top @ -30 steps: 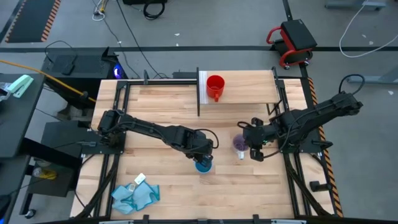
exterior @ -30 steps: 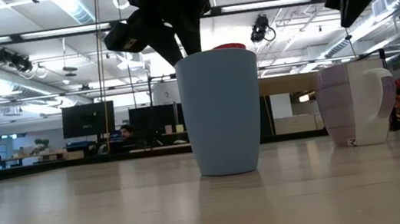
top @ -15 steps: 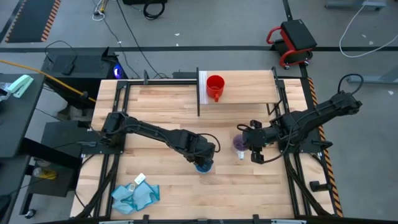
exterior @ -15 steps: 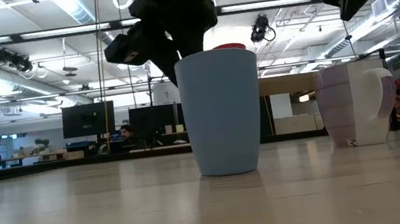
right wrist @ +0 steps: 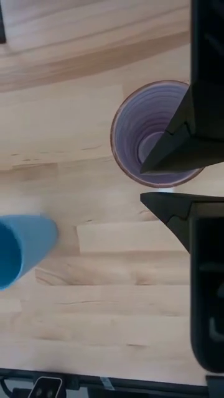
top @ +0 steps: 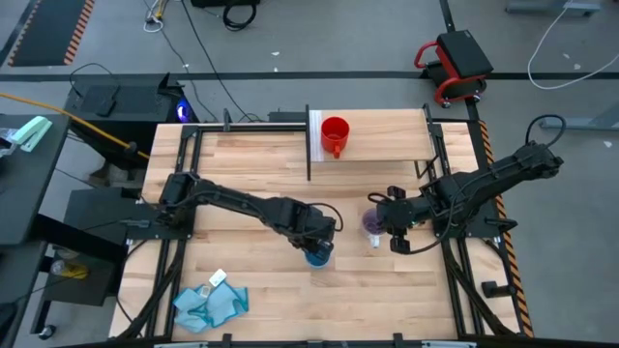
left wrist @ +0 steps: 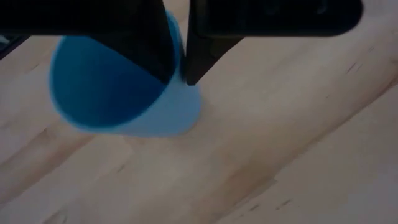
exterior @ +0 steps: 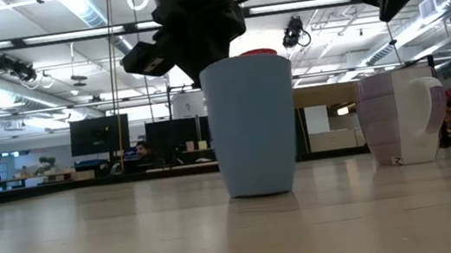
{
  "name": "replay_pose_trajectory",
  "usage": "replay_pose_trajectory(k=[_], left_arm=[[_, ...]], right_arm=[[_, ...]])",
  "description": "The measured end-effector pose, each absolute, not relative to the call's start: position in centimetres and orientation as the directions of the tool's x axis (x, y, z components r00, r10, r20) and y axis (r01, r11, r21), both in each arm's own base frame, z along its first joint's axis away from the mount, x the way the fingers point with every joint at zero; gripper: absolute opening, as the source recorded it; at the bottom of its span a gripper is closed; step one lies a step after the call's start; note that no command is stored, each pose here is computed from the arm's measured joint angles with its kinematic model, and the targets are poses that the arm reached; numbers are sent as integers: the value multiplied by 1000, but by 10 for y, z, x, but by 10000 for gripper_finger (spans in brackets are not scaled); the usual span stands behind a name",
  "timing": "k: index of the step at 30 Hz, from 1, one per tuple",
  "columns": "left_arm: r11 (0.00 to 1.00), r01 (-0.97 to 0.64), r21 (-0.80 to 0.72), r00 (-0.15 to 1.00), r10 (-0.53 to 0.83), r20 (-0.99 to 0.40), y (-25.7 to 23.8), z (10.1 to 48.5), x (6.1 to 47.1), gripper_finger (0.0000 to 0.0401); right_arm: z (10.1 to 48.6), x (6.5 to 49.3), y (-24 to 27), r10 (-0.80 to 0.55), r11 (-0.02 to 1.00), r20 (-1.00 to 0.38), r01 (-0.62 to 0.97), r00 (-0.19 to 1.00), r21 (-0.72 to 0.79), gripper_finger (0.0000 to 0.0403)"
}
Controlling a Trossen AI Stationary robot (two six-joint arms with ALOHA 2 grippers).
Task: Stack small to large cups/mugs on shelf
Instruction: Put the blue cup on the shelf
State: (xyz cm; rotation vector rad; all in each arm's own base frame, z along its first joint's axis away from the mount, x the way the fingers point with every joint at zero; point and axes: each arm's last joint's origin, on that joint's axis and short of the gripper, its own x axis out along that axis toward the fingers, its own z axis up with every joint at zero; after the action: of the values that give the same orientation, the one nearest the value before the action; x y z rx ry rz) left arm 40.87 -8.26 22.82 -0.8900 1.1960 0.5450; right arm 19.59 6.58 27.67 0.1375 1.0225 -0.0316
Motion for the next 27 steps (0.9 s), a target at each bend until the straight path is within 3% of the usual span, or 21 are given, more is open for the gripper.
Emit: replay_pose_trajectory(k=[4, 13, 27], left_arm=[[551, -780, -297, 305, -81, -949, -77, 228, 410, 12], [569, -747, -345, 341, -118, -932, -62, 241, 417, 14], [660, -602, -450, 562, -51, -826, -9, 338, 430, 11]], right_arm=[[278, 195, 65, 41, 992, -846, 77, 531, 97, 65], [292, 182, 61, 62, 992, -803, 50, 593, 113, 65], [309, 164, 49, -21, 992, -730, 104, 683, 69, 64]])
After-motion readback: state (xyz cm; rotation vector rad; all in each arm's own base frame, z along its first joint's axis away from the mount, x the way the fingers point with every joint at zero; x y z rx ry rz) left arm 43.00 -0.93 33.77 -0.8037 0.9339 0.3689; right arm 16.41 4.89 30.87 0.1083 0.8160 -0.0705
